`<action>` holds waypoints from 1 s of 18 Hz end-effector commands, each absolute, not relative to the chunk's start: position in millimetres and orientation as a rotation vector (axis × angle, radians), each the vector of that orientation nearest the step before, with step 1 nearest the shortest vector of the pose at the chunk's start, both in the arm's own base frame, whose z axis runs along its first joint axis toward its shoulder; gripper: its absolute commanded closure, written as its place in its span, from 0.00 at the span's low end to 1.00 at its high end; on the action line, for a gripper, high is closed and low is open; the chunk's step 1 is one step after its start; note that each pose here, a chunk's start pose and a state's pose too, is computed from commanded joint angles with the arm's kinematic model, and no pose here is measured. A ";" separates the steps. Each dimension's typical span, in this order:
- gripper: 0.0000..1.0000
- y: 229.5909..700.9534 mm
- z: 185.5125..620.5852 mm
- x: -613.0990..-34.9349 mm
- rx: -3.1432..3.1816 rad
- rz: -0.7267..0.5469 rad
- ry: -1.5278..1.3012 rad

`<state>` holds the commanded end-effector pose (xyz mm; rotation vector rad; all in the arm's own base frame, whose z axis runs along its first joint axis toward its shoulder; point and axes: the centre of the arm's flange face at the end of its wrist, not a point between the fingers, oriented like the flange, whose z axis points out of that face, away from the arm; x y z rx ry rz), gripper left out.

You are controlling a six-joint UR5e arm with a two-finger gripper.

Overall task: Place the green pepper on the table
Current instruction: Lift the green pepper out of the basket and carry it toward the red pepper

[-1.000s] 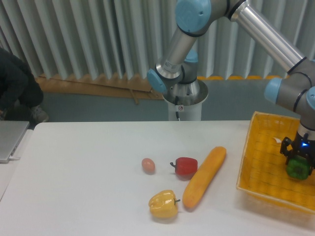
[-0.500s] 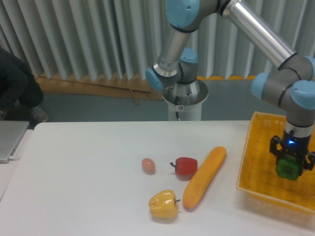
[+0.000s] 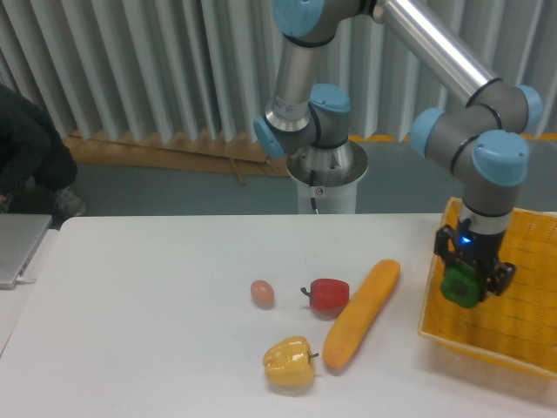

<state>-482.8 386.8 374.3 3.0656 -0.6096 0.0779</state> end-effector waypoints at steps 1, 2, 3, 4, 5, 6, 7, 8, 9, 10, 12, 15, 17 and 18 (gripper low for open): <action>0.55 390.9 380.4 -472.7 3.056 0.091 -0.632; 0.55 400.9 381.3 -461.1 3.041 0.110 -0.668; 0.55 412.2 380.6 -447.9 3.023 0.133 -0.708; 0.55 422.1 378.9 -435.6 2.999 0.156 -0.750; 0.55 432.3 377.6 -422.6 2.964 0.169 -0.794; 0.55 441.7 377.8 -410.6 2.938 0.174 -0.843; 0.55 449.7 379.2 -400.3 2.920 0.181 -0.887; 0.55 454.3 380.4 -393.1 2.903 0.193 -0.922; 0.55 456.0 389.8 -388.1 2.886 0.191 -0.975; 0.55 455.6 395.3 -383.6 2.853 0.206 -1.058; 0.55 453.6 402.8 -377.5 2.763 0.202 -1.216; 0.55 464.6 407.9 -359.8 2.712 0.205 -1.309; 0.55 468.3 416.1 -352.5 2.669 0.215 -1.339; 0.55 472.9 422.2 -346.8 2.644 0.206 -1.354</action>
